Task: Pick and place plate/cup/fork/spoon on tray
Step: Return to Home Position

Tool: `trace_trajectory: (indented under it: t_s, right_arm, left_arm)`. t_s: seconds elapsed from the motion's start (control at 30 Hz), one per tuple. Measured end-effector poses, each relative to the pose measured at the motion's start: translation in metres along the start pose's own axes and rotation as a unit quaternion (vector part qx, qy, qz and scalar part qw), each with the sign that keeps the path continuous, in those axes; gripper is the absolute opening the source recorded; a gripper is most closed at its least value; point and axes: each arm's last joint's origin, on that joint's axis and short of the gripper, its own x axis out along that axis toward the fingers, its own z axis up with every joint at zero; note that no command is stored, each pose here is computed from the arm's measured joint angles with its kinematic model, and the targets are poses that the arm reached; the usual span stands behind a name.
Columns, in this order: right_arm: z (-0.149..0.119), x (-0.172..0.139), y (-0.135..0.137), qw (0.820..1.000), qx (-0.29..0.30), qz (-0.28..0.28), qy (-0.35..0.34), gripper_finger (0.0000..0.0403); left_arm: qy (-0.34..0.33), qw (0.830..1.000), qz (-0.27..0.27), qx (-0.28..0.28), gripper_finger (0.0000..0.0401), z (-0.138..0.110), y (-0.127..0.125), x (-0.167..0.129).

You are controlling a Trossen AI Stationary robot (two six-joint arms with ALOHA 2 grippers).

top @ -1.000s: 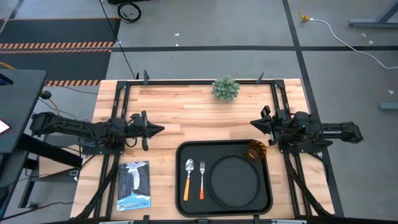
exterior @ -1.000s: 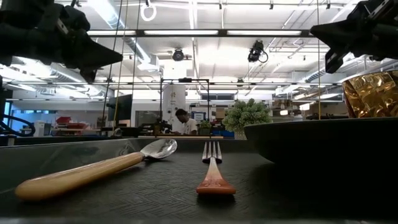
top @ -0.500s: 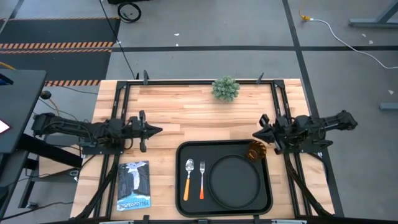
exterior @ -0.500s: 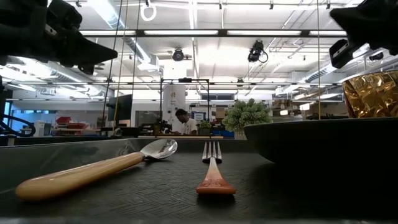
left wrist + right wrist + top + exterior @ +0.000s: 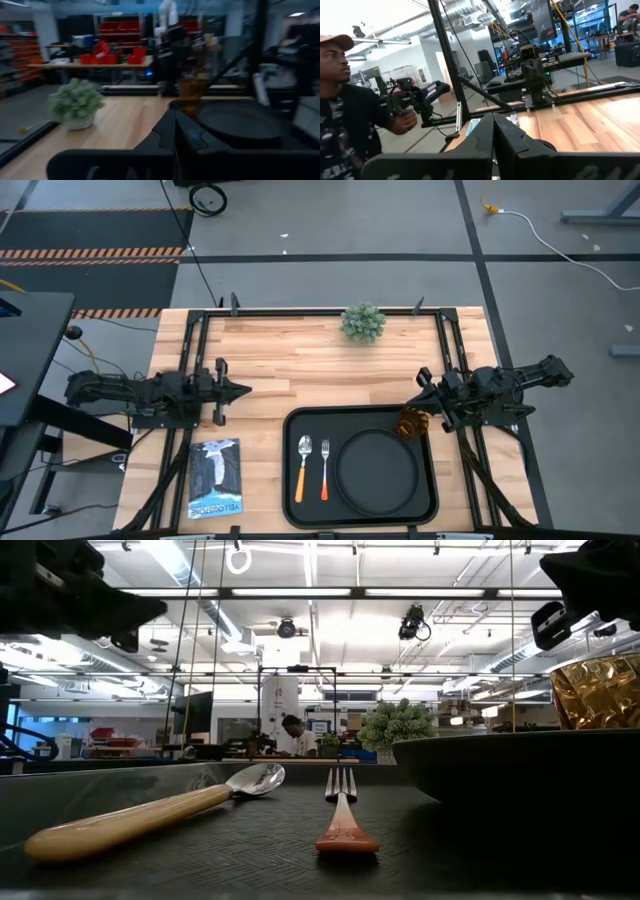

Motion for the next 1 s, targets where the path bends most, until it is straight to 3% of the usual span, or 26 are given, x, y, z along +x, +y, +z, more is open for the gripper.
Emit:
trace_trajectory:
  t_s: [0.27,0.53,1.0]
  right_arm:
    - [0.000,0.000,0.000,1.000,-0.001,0.000,-0.001,0.0012]
    - [0.000,0.000,0.000,1.000,-0.001,0.000,-0.001,0.0014]
    - [0.000,0.000,0.000,1.000,-0.001,0.001,-0.001,0.0014]
  left_arm:
    - [-0.001,0.998,-0.018,-0.058,0.0027,0.000,-0.002,-0.005]
    - [0.045,0.998,-0.017,-0.030,0.0036,-0.009,-0.002,-0.005]
    - [0.043,0.999,-0.017,-0.027,0.0035,-0.009,-0.002,-0.005]
